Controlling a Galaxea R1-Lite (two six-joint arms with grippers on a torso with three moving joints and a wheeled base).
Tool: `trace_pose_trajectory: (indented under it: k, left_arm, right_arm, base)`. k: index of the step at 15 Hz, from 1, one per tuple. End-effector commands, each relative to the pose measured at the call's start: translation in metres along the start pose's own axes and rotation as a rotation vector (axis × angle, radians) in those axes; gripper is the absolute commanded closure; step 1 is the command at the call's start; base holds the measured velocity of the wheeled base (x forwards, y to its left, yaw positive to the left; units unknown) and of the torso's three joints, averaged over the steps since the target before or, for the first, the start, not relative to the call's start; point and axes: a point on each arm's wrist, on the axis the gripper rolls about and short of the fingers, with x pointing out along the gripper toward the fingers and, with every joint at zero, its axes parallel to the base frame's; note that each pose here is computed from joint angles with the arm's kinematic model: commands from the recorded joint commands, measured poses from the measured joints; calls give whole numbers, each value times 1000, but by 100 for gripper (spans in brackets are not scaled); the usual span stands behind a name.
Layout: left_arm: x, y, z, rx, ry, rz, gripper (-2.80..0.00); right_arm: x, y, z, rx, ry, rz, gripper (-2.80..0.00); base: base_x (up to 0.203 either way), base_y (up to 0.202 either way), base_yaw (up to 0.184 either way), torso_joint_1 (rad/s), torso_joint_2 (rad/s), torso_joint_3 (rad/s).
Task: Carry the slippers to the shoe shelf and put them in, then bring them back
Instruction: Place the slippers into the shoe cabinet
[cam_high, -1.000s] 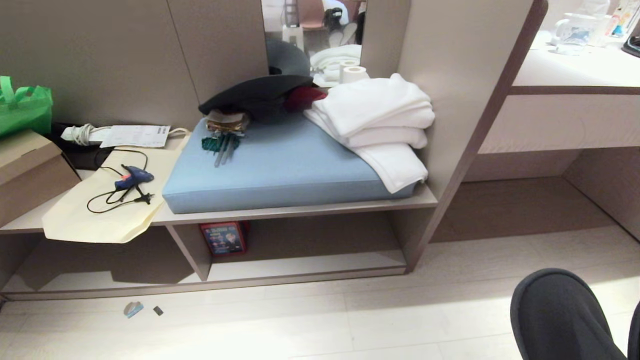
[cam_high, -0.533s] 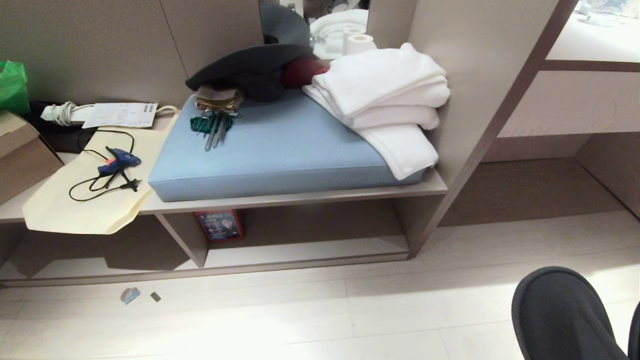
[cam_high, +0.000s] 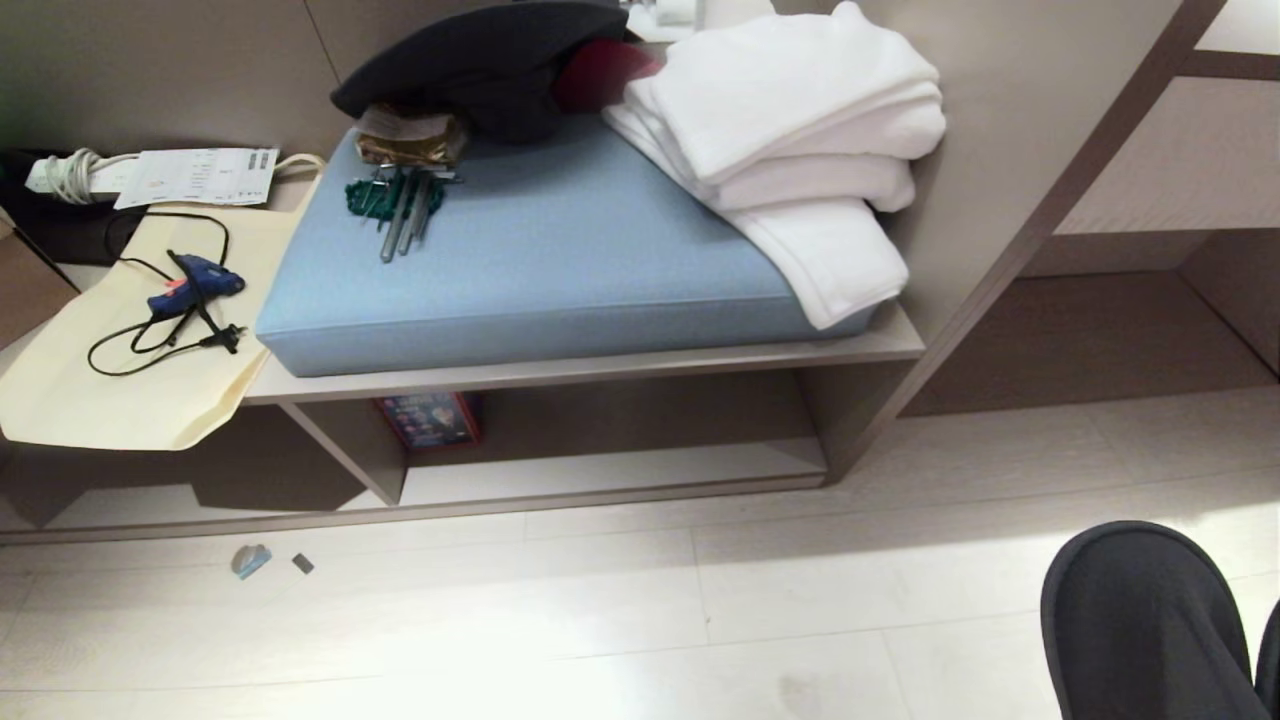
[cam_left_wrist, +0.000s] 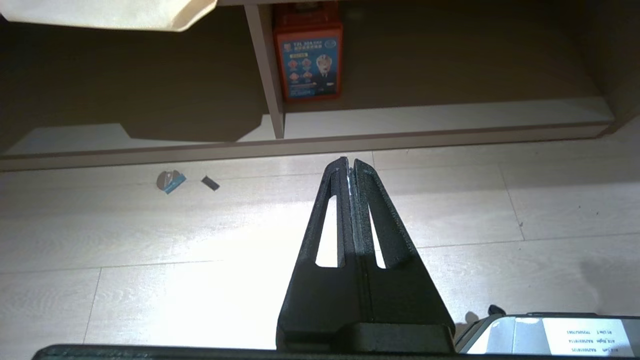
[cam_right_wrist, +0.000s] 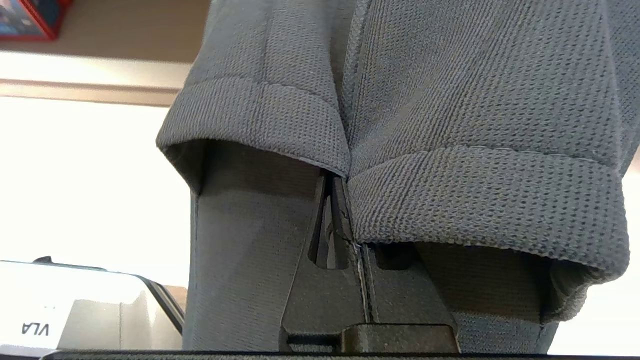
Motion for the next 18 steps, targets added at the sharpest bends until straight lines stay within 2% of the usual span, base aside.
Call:
trace_pose_trajectory:
  k: [1,14,18]
  left_arm:
    - [1,0,-2,-1,8,0,0]
    - [1,0,-2,1,8,0,0]
    - [1,0,-2,1,8,0,0]
  right_arm:
    - [0,0,0,-1,2,1,0]
    - [0,0,0,-7,1,0,0]
    - [0,0,0,-33,0,4,0]
  base:
    - [0,0,0,-6,2,-198]
    - [0,0,0,2,4,-197]
    - [0,0,0,4,4,-206]
